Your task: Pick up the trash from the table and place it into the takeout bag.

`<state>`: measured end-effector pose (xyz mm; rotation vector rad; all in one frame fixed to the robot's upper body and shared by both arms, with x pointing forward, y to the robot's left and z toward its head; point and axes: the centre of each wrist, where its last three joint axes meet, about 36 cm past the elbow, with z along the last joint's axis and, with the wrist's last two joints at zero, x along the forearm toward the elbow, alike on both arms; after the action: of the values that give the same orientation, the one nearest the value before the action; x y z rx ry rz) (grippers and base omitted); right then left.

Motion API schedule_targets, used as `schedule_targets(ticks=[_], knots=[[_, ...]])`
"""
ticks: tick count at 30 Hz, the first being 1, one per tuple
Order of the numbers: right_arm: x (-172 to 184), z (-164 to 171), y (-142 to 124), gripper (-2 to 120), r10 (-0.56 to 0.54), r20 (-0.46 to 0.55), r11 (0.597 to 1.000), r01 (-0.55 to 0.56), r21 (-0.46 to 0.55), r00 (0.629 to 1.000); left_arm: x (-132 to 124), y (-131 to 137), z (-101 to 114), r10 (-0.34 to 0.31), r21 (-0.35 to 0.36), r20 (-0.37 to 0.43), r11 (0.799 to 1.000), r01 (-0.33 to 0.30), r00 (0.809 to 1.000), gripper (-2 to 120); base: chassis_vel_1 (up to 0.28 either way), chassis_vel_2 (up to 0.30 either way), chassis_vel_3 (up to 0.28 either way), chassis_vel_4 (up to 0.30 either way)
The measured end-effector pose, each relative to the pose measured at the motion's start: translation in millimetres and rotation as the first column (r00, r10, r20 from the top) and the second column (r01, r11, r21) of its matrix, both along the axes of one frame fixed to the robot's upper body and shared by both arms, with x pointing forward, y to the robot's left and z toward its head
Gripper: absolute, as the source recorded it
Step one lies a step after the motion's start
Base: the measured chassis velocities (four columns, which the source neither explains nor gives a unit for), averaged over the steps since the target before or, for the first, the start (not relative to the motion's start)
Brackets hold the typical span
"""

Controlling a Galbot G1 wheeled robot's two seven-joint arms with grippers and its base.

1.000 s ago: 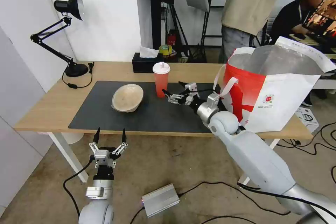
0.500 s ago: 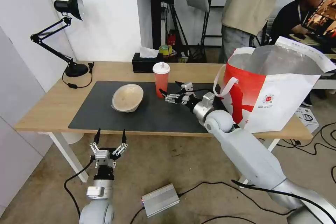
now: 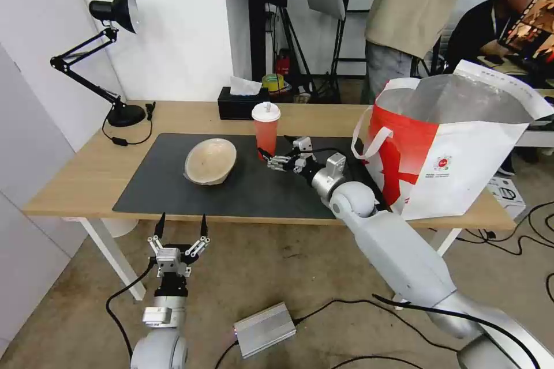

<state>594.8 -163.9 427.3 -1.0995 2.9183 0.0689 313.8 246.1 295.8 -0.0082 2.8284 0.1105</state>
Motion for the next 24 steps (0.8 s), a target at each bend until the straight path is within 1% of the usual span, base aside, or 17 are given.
schedule_targets(ticks=[7, 14, 24], knots=[[3.1, -3.0, 1.0, 100, -0.007, 0.0, 1.0, 0.007, -0.001, 1.0, 0.3, 0.2, -1.1, -0.008, 0.003, -0.003, 1.0, 0.008, 1.0, 100, 0.0, 0.0, 0.0, 0.0], [7.8, -11.0, 0.4, 100, -0.016, 0.006, 1.0, 0.016, 0.001, 1.0, 5.7, 1.0, 0.0, -0.017, 0.009, 0.003, 1.0, 0.017, 1.0, 100, 0.0, 0.0, 0.0, 0.0], [11.1, -15.0, 2.1, 100, -0.02, 0.006, 1.0, 0.02, 0.004, 1.0, 4.9, -2.6, -4.7, -0.024, 0.006, -0.011, 1.0, 0.024, 1.0, 100, 0.0, 0.0, 0.0, 0.0]])
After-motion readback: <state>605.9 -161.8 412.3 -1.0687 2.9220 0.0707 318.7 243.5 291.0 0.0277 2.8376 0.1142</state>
